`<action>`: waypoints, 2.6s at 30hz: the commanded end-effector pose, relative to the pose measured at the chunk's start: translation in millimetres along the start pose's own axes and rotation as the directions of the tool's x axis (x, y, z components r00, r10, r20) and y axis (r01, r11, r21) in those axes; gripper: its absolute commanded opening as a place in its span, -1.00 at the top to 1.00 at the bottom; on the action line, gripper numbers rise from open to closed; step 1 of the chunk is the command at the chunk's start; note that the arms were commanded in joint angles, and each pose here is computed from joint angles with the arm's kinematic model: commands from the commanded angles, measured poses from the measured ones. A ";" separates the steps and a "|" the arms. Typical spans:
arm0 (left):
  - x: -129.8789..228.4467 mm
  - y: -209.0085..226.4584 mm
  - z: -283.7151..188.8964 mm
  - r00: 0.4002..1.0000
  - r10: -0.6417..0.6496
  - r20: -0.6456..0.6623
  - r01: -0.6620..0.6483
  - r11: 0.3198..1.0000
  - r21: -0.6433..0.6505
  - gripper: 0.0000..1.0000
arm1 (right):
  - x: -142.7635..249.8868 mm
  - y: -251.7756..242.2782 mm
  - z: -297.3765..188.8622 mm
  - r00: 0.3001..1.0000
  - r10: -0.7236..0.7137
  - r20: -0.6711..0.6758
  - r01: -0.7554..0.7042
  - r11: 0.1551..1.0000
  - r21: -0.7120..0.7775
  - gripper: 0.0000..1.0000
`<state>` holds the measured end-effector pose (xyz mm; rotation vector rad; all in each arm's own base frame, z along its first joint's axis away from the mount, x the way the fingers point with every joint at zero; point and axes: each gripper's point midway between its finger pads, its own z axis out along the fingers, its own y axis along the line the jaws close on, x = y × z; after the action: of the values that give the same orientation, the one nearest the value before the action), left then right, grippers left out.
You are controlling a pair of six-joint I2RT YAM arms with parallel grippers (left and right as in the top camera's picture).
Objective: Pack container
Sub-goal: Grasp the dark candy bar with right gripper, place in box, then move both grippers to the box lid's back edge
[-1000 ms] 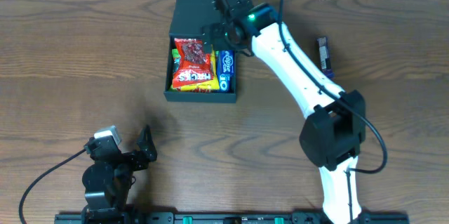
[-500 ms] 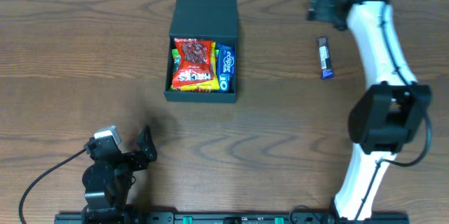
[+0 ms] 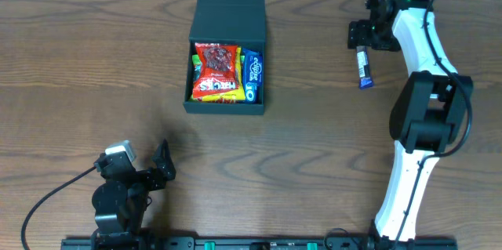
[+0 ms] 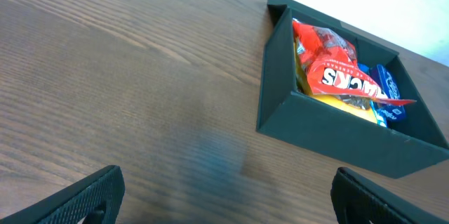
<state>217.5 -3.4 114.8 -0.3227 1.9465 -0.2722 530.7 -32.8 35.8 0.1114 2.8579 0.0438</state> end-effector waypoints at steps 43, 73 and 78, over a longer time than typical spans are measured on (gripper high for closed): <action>6.9 4.2 2.6 1.000 -0.008 -0.014 0.008 1.000 -0.012 -0.91 | 25.7 311.6 -95.4 0.999 0.032 0.008 -0.026 0.928 -0.373 0.91; -17.1 4.0 1.8 0.996 0.026 0.087 -0.024 0.999 -0.026 -0.90 | -59.2 207.1 -110.4 0.958 -0.064 0.280 0.137 0.959 -0.250 -0.57; -78.5 -18.2 -8.6 0.933 -0.005 0.360 -0.023 0.997 0.073 -0.91 | -94.5 173.1 -116.3 0.920 -0.064 0.388 0.168 0.956 -0.240 -0.61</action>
<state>238.2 6.1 176.2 -0.2831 1.6518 -0.2382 591.4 152.4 149.4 -0.0588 2.5246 0.3658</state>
